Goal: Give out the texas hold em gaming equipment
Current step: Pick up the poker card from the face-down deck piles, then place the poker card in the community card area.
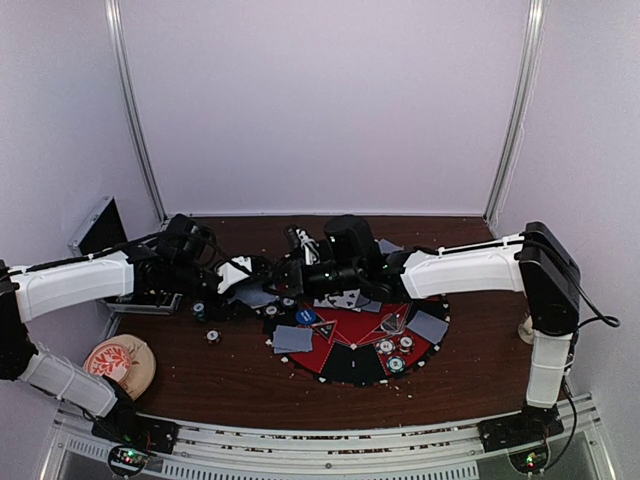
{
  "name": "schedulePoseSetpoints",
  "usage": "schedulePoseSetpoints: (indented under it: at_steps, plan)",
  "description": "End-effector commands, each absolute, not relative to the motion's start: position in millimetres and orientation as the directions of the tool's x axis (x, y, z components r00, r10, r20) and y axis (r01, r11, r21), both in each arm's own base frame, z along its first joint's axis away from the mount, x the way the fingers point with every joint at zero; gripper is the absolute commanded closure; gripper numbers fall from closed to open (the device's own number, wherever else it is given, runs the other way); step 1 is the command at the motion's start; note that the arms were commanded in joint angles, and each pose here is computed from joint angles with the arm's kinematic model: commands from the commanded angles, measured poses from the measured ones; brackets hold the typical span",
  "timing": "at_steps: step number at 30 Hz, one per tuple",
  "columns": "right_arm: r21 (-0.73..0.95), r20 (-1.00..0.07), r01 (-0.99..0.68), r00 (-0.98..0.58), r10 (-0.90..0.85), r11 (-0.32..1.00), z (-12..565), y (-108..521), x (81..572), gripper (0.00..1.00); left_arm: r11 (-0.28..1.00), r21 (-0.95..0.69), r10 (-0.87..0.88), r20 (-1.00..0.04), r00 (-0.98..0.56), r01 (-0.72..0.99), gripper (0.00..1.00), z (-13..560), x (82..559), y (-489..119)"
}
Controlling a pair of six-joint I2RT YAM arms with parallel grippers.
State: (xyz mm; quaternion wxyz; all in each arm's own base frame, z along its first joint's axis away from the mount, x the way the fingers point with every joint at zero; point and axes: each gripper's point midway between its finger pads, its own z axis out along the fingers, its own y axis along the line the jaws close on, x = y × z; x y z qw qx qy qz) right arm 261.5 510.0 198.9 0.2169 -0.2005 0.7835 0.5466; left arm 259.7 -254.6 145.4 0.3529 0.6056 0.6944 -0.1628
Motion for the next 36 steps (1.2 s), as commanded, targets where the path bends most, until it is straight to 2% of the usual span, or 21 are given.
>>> schedulePoseSetpoints:
  at_steps: [1,3,5,9,16,20,24,31,36]
  plan:
    - [0.776,-0.569,-0.565,-0.819,-0.075,0.281,208.9,518.3,257.9,0.89,0.203,0.228,0.704,-0.71,0.02,0.952,0.46,155.0,261.6,-259.5]
    - [0.784,-0.56,-0.558,-0.825,-0.079,0.272,206.8,521.8,257.3,0.92,0.203,0.229,0.703,-0.711,0.021,0.952,0.46,155.6,261.1,-259.7]
    - [0.789,-0.552,-0.554,-0.829,-0.09,0.266,202.3,525.3,255.5,1.0,0.204,0.23,0.704,-0.71,0.021,0.952,0.46,155.5,261.3,-259.3]
    - [0.785,-0.555,-0.557,-0.827,-0.091,0.273,202.3,523.2,254.3,1.0,0.204,0.23,0.705,-0.709,0.02,0.952,0.46,155.1,261.1,-259.2]
    - [0.678,-0.618,-0.592,-0.78,-0.099,0.437,209.3,469.2,278.8,1.0,0.203,0.232,0.705,-0.709,0.023,0.951,0.46,155.0,260.4,-258.6]
    - [0.581,-0.636,-0.624,-0.749,-0.187,0.522,208.8,424.4,289.0,1.0,0.199,0.23,0.703,-0.71,0.024,0.953,0.46,154.9,259.8,-259.0]
    - [0.417,-0.657,-0.695,-0.675,-0.334,0.585,206.6,381.0,292.6,1.0,0.2,0.229,0.704,-0.71,0.023,0.953,0.46,154.4,259.2,-258.3]
    - [0.168,-0.571,-0.746,-0.607,-0.553,0.645,183.7,330.3,289.9,1.0,0.192,0.217,0.699,-0.715,0.022,0.957,0.46,153.8,257.0,-259.9]
    - [0.071,-0.484,-0.77,-0.582,-0.653,0.634,171.6,313.5,290.0,1.0,0.185,0.214,0.69,-0.723,0.028,0.959,0.46,156.4,254.6,-260.9]
